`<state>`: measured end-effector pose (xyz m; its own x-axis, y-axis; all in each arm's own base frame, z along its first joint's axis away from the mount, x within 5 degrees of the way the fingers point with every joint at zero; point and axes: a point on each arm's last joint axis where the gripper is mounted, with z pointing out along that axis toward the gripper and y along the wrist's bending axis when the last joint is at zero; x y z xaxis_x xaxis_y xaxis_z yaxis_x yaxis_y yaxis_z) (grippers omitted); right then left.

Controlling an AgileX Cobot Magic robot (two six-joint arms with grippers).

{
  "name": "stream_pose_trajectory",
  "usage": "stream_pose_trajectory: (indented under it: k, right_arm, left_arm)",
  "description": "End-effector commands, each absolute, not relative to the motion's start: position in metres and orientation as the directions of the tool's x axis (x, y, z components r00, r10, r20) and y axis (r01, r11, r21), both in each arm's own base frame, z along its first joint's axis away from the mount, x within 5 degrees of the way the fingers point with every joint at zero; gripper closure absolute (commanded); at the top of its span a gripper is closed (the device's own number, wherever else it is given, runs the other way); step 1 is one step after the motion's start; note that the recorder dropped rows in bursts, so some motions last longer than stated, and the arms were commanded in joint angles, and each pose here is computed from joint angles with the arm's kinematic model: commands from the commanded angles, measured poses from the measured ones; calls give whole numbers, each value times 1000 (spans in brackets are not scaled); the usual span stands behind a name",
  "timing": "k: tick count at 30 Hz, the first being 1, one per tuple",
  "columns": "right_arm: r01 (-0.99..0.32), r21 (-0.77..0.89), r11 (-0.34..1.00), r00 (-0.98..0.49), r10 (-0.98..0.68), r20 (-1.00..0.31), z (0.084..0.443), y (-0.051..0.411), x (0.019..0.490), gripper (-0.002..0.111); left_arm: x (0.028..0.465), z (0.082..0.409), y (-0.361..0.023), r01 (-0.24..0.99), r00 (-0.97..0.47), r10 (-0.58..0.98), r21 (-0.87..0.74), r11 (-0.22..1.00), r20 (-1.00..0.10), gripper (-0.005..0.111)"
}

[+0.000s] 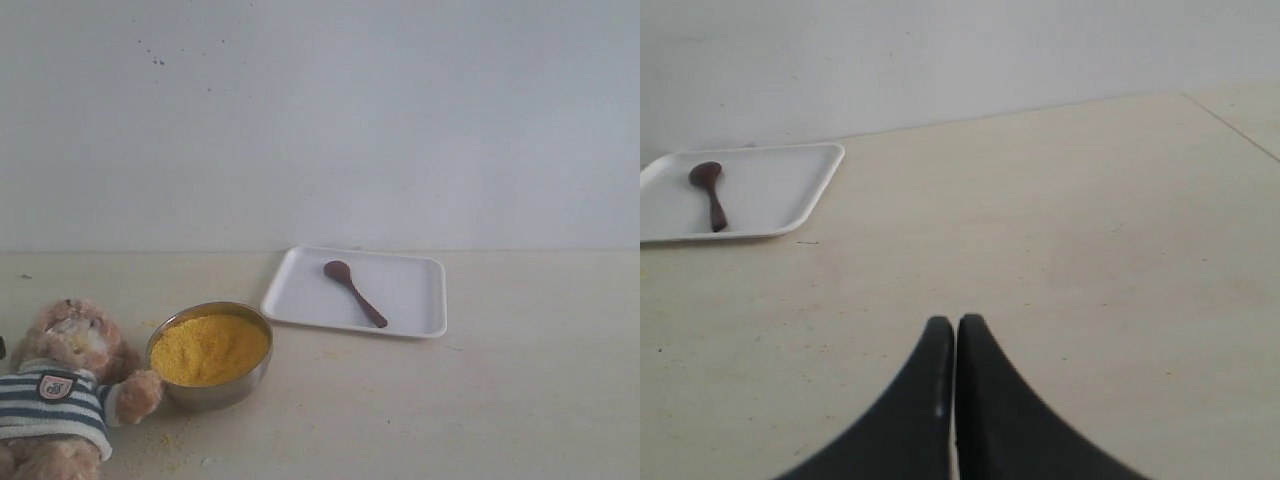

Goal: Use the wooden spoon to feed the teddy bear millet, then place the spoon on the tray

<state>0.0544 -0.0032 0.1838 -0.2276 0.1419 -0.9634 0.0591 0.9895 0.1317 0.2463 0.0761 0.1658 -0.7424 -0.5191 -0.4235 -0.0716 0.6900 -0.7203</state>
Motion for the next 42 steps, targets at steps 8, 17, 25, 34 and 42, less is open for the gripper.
stream_pose_trajectory:
  k: [8, 17, 25, 34, 42]
  right_arm:
    - [52, 155, 987, -211, 163, -964, 186, -2, 54, 108]
    - [56, 154, 986, -224, 163, -961, 184, -2, 54, 108]
    - [58, 154, 986, -229, 163, -960, 184, -3, 54, 108]
    - [58, 154, 986, -229, 163, -960, 184, -3, 54, 108]
    - [58, 154, 986, -229, 163, -960, 184, -3, 54, 108]
  left_arm:
    - [214, 243, 75, -171, -576, -560, -582, 795, -596, 56]
    - [181, 290, 60, -108, -456, -334, -322, 941, -825, 103]
    - [135, 309, 22, -128, -311, -353, -329, 936, -882, 103]
    - [61, 341, -22, 183, -50, -166, -172, 968, -985, 103]
    - [26, 342, -23, 221, 107, 139, 160, 962, -985, 103]
